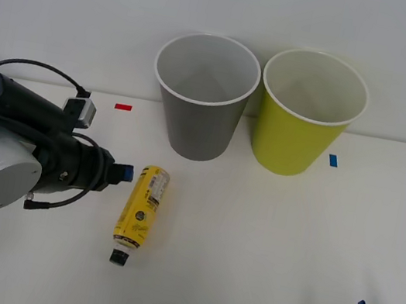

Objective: Put cans in the gray bin and PET bottles in the light green bin.

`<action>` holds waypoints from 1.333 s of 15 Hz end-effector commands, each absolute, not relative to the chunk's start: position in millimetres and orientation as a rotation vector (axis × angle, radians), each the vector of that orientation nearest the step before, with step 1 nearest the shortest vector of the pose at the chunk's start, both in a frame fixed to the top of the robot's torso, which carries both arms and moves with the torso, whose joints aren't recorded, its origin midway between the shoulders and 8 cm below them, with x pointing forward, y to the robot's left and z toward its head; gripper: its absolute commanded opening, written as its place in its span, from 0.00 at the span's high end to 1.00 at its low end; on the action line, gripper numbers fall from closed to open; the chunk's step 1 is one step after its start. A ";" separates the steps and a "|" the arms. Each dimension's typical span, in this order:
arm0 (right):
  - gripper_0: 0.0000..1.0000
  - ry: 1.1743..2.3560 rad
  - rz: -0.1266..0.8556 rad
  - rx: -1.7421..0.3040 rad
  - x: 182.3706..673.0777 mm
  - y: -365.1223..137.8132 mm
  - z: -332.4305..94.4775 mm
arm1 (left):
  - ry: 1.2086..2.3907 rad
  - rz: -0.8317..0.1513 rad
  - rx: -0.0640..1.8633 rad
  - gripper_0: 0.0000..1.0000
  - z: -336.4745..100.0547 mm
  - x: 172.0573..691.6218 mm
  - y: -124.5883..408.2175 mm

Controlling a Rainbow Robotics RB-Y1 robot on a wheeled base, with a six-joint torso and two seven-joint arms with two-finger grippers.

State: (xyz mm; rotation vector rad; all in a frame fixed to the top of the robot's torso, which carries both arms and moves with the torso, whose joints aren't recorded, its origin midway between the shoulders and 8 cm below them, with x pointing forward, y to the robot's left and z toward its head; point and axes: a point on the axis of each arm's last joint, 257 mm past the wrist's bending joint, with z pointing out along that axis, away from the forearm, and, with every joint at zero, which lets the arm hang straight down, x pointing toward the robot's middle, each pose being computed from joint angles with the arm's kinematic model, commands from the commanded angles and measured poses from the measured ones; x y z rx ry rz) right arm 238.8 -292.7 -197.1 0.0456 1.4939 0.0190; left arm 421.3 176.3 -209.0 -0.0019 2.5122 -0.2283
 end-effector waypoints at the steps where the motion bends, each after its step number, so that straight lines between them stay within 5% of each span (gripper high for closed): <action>1: 0.00 1.494 0.019 0.046 238.8 -292.7 -197.1 | 2.502 -0.216 0.005 0.00 -211.4 422.3 163.0; 20: 0.00 1.494 0.019 0.046 238.8 -292.7 -197.1 | 2.553 -0.162 0.048 0.00 -236.2 448.9 92.2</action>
